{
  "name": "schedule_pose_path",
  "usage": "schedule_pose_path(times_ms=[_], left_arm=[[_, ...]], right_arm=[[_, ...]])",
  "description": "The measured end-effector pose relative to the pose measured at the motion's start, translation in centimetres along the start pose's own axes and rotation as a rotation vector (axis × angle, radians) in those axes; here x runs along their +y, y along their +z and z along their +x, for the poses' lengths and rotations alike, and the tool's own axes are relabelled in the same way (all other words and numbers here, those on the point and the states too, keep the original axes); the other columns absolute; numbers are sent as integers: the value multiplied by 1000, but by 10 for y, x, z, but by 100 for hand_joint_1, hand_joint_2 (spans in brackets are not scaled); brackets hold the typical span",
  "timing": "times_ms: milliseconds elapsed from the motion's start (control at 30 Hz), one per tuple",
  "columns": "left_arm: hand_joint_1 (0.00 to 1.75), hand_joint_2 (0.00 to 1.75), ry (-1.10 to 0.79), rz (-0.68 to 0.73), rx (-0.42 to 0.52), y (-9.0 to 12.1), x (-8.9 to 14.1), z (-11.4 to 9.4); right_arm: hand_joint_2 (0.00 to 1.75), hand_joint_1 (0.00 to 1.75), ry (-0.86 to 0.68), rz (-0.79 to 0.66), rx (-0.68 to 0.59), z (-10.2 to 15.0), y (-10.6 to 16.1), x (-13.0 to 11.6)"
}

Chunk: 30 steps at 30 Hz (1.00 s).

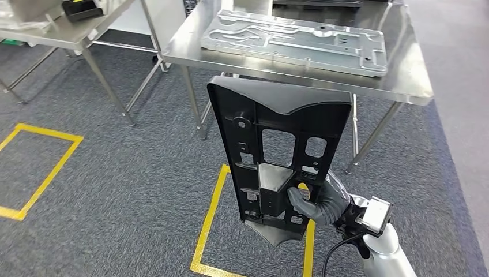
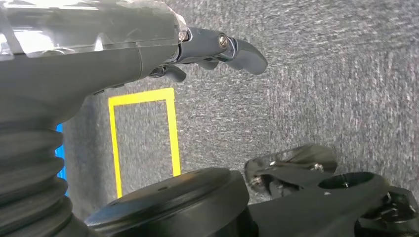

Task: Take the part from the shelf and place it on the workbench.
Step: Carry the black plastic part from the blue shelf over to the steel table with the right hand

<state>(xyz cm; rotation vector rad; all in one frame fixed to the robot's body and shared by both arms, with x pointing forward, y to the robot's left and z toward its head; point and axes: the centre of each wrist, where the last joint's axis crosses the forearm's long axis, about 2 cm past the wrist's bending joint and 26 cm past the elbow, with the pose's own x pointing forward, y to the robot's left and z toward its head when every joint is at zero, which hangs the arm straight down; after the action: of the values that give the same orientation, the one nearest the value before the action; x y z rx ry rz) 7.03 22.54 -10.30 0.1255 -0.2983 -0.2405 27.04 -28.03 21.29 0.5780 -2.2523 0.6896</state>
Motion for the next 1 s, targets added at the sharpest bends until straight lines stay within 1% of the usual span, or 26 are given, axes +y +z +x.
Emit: schedule_pose_path(times_ms=[200, 367, 800, 1000], left_arm=[[0, 175, -3, -10, 54, 0, -1, -1], [0, 175, -2, -15, 66, 1, -3, -2], [0, 175, -3, -6, 58, 1, -1, -4], [0, 175, 1, 0, 34, -1, 1, 3]], right_arm=[[175, 175, 0, 2, -2, 0, -2, 0], [175, 175, 1, -5, -4, 0, -2, 0], [175, 175, 8, -12, -2, 1, 0, 0], [175, 175, 35, -9, 5, 2, 1, 1]])
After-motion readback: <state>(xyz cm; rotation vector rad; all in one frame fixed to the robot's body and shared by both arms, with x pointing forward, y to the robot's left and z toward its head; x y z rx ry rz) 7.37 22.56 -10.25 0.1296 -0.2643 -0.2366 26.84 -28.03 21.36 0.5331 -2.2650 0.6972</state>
